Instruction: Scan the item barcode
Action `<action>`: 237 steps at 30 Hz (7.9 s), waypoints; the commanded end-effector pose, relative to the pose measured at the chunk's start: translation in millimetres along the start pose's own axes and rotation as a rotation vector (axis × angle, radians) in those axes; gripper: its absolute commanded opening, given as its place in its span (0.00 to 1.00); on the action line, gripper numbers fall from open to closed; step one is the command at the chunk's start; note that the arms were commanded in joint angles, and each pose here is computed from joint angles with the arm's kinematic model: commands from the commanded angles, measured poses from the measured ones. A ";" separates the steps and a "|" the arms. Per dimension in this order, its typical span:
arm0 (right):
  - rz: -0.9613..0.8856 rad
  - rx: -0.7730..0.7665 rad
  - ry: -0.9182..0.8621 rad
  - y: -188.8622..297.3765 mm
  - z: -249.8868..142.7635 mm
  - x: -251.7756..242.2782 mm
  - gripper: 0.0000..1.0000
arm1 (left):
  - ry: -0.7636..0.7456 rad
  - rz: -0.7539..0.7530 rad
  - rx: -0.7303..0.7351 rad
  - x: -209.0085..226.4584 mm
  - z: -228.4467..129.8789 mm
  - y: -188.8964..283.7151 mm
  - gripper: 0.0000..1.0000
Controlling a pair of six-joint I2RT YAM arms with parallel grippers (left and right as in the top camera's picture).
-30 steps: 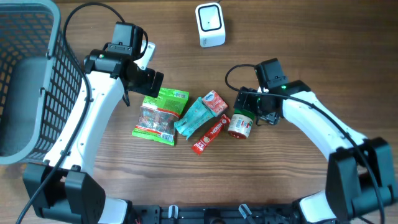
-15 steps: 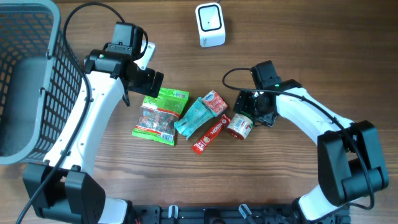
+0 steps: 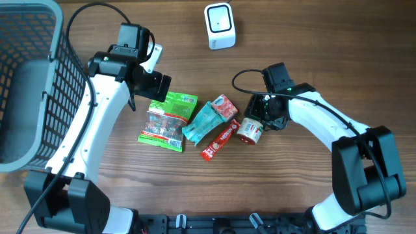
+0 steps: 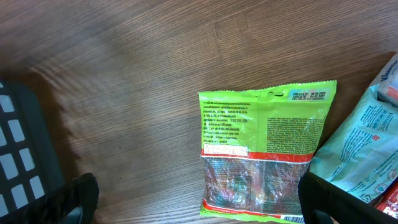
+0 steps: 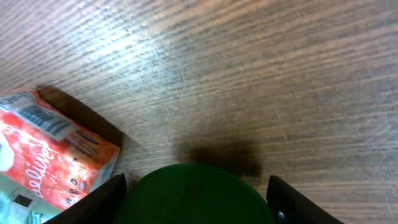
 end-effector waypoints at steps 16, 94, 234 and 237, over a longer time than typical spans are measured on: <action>0.061 -0.151 0.243 51.6 20.3 22.2 0.63 | -0.011 0.007 -0.018 0.5 3.2 3.9 1.00; -0.078 -0.152 0.214 103.1 -6.4 20.0 1.00 | -0.011 0.007 -0.018 0.5 3.2 3.9 1.00; -0.262 0.051 0.368 2.9 13.6 -4.0 0.64 | -0.011 0.007 -0.018 0.5 3.2 3.9 1.00; -0.225 0.058 0.371 1.9 12.4 -0.1 0.64 | -0.011 0.007 -0.018 0.5 3.2 3.9 1.00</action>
Point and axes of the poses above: each gripper's point midway between its finger pads, its own y axis back along the fingers, its own x axis along the line the jaws close on, z = x × y, the point moved 6 cm from there along y, back along the fingers, and after that the axes turned 13 degrees about y, right-handed, at the moved point
